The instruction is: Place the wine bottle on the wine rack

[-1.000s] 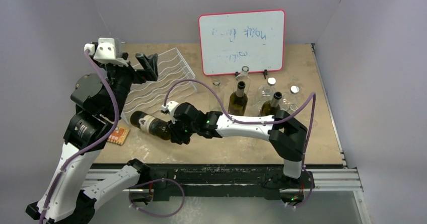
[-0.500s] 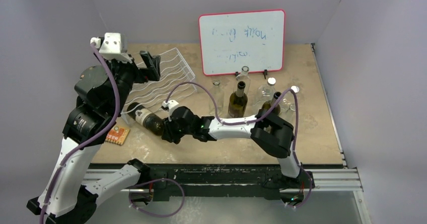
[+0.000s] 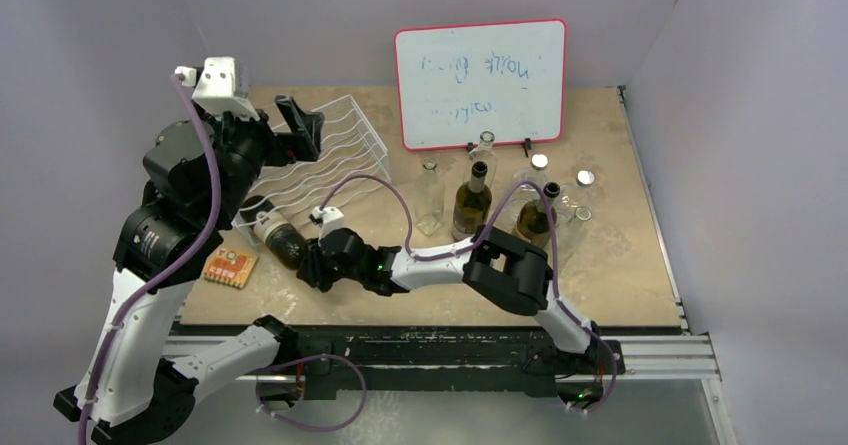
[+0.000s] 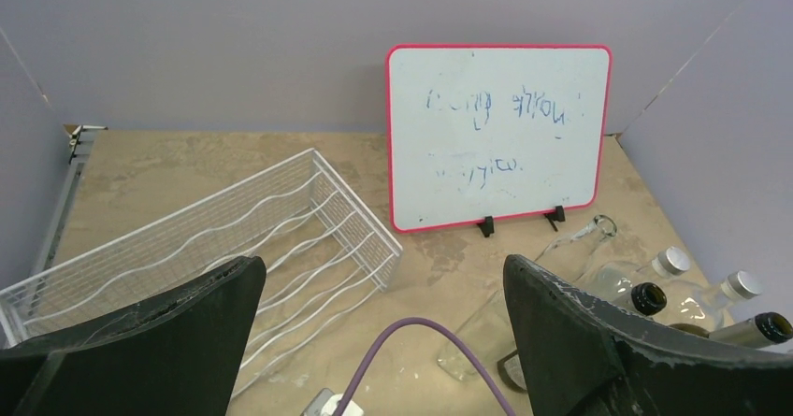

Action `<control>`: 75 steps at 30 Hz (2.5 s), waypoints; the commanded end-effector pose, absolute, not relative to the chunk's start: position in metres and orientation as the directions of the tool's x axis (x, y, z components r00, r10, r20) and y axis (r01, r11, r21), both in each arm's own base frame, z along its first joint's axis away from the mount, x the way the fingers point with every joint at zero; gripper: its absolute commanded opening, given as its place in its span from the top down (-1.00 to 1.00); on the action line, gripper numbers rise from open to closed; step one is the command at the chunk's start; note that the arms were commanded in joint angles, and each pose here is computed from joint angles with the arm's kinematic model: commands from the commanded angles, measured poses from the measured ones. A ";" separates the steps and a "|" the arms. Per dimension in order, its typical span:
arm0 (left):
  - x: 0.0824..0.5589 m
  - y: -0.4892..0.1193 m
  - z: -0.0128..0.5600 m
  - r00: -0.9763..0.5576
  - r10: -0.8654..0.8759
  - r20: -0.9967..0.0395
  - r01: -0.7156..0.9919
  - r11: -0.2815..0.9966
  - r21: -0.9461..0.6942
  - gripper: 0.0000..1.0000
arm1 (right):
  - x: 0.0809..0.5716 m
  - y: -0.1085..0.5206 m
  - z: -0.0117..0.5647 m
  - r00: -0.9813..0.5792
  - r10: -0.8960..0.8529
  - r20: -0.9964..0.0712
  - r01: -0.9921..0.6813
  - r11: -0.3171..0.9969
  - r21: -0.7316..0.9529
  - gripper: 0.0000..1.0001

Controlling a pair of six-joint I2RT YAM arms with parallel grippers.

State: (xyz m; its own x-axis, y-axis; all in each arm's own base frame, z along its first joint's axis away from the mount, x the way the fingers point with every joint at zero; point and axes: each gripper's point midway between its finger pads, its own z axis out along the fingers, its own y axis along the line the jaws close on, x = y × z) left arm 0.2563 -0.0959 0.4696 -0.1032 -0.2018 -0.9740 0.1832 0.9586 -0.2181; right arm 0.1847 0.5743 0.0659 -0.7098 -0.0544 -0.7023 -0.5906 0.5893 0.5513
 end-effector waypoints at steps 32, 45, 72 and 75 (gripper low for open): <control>0.237 -0.091 0.482 -0.128 -0.291 -0.948 0.186 0.932 -0.311 -0.99 | 0.254 0.660 0.150 -0.655 0.322 -0.684 -0.528 0.453 0.718 0.04; 0.239 -0.093 0.477 -0.141 -0.279 -0.950 0.185 0.935 -0.302 -0.99 | 0.253 0.660 0.158 -0.628 0.274 -0.728 -0.629 0.372 0.683 -0.14; 0.188 -0.051 0.556 0.175 -0.325 -0.929 0.238 0.930 -0.281 -0.99 | 0.288 0.508 0.315 -0.320 0.232 -0.919 -0.704 0.590 0.395 -0.33; 0.186 -0.052 0.555 0.186 -0.325 -0.927 0.251 0.928 -0.275 -0.99 | 0.298 0.467 0.339 -0.252 0.215 -0.944 -0.659 0.676 0.330 -0.34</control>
